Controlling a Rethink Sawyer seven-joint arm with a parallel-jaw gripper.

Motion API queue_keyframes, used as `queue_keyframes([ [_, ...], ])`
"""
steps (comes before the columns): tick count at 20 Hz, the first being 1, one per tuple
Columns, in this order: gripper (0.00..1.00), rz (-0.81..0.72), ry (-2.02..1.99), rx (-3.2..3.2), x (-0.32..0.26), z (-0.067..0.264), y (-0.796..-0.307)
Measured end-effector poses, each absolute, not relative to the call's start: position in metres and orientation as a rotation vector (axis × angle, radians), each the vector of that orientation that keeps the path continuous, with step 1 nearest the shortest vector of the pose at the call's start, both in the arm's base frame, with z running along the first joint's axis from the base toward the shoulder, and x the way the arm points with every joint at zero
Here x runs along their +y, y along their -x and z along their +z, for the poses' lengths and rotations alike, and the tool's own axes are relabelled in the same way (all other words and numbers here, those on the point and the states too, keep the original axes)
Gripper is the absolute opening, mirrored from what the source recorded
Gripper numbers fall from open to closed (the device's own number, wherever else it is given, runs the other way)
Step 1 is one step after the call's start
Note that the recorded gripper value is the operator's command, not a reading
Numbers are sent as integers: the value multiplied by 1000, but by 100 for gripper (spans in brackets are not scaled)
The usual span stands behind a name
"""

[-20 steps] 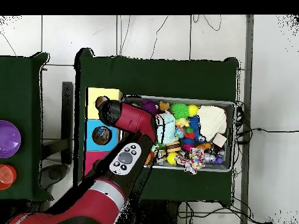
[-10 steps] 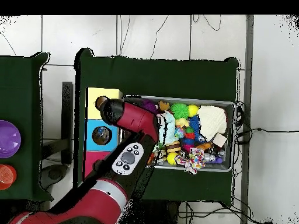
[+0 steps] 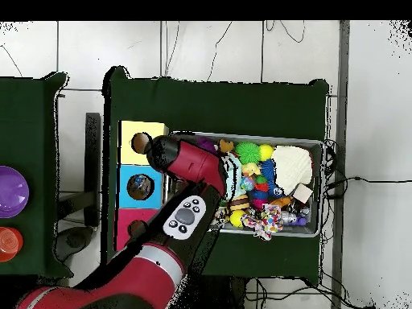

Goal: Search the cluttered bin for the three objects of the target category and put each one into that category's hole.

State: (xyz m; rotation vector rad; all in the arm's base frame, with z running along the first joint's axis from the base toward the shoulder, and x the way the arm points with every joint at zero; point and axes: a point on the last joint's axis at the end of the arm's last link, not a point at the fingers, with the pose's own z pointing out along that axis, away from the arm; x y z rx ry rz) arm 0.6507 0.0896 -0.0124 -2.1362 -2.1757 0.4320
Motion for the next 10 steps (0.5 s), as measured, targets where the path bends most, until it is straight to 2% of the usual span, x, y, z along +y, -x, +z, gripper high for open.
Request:
queue_keyframes([
  [10,100,446,2128,-2163,88,-22,-646],
])
